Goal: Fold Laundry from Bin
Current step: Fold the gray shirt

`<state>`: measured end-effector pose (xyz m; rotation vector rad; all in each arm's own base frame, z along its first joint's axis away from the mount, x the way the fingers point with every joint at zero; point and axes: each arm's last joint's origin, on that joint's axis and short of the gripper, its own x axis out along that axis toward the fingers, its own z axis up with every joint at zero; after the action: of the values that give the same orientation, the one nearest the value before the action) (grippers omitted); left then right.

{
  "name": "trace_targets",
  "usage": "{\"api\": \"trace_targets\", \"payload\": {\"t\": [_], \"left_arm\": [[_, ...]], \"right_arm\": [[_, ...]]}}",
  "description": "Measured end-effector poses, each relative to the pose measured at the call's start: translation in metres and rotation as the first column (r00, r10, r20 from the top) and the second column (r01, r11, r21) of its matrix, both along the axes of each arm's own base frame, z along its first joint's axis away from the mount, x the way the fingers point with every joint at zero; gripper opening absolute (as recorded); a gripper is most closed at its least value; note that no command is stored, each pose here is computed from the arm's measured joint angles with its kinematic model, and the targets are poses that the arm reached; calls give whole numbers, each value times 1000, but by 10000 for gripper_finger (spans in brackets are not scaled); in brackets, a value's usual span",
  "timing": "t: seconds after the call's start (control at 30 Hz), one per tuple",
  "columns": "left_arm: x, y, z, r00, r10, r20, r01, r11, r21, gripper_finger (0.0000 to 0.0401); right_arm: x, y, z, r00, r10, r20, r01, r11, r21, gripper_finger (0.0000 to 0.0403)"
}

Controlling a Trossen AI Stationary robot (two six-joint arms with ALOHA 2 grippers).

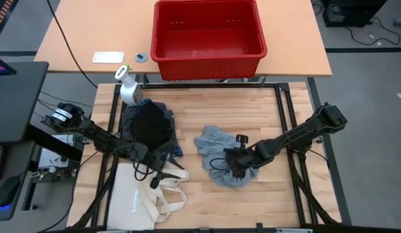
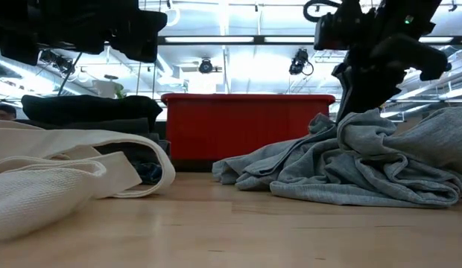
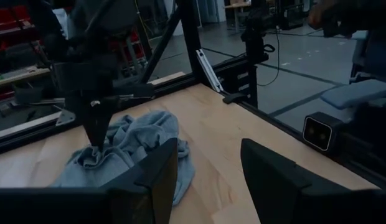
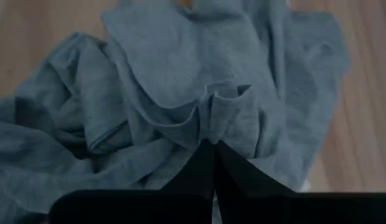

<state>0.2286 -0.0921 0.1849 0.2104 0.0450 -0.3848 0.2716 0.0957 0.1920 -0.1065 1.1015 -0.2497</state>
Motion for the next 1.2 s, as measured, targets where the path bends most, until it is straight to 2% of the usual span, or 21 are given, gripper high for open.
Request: {"api": "trace_targets", "payload": {"t": [0.1,0.17,0.27,0.33,0.4,0.5,0.57,0.8,1.0,1.1,1.2], "left_arm": [[0,1,0,1000,29,-5,-30,1000,-9,180],[1,4,1,991,132,-5,-132,990,-43,180],[5,16,3,943,333,0,-332,939,-90,180],[7,23,4,926,378,2,-375,920,-110,180],[10,27,7,922,387,1,-384,916,-118,180],[18,33,13,914,406,-15,-405,908,-110,180],[24,35,18,907,420,-32,-421,902,-96,180],[47,38,48,892,447,-64,-450,892,-36,192],[61,34,77,906,421,-26,-422,905,-53,259],[72,30,82,932,360,-32,-362,929,-72,294],[87,26,82,936,349,-52,-352,934,-68,320]], "right_arm": [[1,-1,8,1000,-17,-21,17,1000,-2,12],[5,1,21,1000,-15,-8,15,1000,-18,7],[12,8,47,998,1,65,6,994,-109,6],[18,13,69,989,14,149,15,982,-190,5],[21,17,90,971,13,238,58,955,-292,4],[24,21,115,942,21,336,134,892,-433,4],[25,24,124,934,47,353,135,872,-471,5],[25,28,130,935,94,341,87,873,-480,6],[26,30,127,937,91,338,48,922,-383,6],[27,27,127,935,65,349,62,937,-343,6],[30,23,127,932,39,360,85,942,-323,6]]}}
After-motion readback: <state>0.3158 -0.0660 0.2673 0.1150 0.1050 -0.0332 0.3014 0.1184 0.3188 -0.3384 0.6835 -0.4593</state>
